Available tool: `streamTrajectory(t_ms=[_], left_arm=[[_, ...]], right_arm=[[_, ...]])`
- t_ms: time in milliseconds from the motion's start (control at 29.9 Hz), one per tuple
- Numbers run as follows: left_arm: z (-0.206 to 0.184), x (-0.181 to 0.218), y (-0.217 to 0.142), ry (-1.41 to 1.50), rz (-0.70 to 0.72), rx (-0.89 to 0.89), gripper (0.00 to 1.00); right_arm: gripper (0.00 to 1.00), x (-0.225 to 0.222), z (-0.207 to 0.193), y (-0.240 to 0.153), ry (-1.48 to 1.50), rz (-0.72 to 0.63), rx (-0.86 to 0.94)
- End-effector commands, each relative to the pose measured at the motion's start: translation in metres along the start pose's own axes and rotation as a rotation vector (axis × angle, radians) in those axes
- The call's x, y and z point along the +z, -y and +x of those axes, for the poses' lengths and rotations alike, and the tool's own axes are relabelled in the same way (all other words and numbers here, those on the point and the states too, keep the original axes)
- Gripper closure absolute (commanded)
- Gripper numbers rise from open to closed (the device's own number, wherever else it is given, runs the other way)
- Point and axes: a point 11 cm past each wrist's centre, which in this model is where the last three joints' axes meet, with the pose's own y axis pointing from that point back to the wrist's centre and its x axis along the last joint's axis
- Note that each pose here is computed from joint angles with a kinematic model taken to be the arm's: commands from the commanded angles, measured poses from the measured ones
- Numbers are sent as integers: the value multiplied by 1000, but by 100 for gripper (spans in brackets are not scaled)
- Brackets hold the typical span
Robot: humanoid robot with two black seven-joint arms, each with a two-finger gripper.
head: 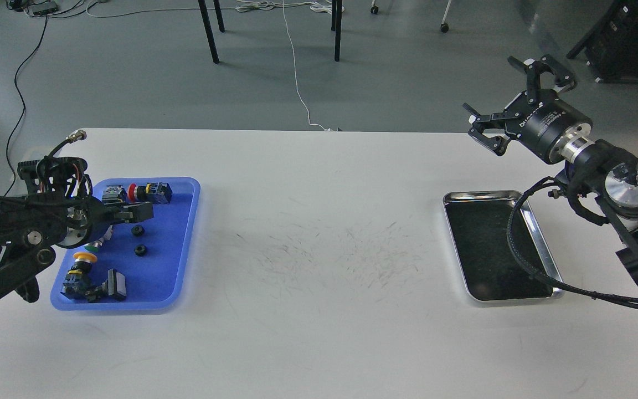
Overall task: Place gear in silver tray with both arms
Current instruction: 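Lower the left gripper into the blue tray and grasp the black gear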
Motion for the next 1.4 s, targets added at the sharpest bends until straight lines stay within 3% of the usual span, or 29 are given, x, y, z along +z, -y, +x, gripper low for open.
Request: streamTrajectory(t_ms=[0, 1036, 1204, 1371], left_arm=[[-13, -1, 5, -29, 6, -18, 2], [-19, -4, 17, 105, 69, 11, 5], [-21, -2, 18, 109, 66, 6, 11], [-22, -3, 18, 115, 70, -12, 23]], right_arm=[[1, -1, 1, 0, -3, 1, 2], [1, 2, 4, -3, 3, -4, 9], [1, 2, 4, -3, 3, -4, 9], [1, 2, 5, -3, 4, -3, 10]])
